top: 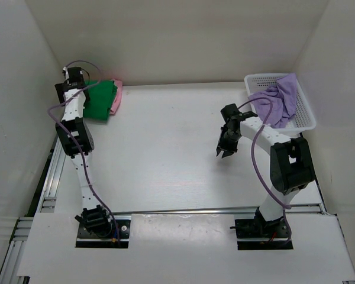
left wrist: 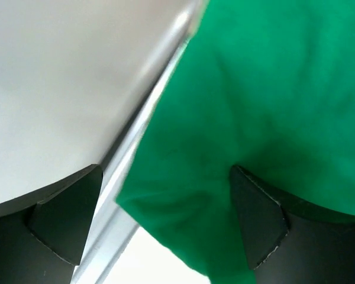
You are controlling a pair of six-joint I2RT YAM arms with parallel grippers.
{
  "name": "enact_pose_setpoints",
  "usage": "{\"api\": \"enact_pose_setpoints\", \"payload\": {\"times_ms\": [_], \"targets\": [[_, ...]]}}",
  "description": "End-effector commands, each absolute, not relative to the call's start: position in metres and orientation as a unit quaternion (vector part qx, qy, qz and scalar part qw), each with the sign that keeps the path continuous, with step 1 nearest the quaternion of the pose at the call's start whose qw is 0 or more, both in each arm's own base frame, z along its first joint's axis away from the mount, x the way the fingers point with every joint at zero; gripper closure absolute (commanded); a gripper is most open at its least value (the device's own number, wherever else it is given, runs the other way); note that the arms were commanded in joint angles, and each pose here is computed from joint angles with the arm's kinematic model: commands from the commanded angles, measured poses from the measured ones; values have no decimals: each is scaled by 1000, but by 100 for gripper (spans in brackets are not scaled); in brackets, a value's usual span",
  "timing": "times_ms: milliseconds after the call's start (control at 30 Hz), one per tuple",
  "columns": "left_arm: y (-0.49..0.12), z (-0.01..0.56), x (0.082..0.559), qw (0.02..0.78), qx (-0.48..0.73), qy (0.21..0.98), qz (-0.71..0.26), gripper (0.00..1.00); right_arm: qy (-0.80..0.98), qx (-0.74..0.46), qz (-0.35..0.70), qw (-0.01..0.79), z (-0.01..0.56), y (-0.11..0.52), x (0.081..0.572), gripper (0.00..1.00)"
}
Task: Fold and stack the t-shirts
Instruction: Put the neatly folded tshirt into the corner of the board with the left arm
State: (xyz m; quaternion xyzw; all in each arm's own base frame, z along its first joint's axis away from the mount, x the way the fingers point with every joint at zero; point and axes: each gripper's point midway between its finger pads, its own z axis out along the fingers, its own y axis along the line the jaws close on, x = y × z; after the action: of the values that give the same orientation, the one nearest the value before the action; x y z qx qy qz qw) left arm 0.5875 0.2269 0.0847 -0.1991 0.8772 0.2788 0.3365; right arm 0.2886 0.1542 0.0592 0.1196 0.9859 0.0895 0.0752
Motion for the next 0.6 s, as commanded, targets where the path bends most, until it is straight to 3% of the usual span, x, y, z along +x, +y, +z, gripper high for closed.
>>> {"api": "enact_pose_setpoints", "payload": {"times_ms": [0,233,300,367,433,567], "targets": [[237,213,595,448,-241,803,311,0,985,113,89,93,76,153,297,67],[206,270,561,468,-230,798,302,0,969,122,118,182,141,141,339,59],[178,254,550,454,-197,825,272,0,955,139,125,230,175,119,367,49],[140,281,536,485,-157,836,204,0,943,159,119,266,196,96,390,40],[105,264,522,473,-116,860,154,0,926,195,108,305,221,57,424,35],[41,288,483,482,-38,875,24,0,900,286,70,322,214,-24,483,30]]}}
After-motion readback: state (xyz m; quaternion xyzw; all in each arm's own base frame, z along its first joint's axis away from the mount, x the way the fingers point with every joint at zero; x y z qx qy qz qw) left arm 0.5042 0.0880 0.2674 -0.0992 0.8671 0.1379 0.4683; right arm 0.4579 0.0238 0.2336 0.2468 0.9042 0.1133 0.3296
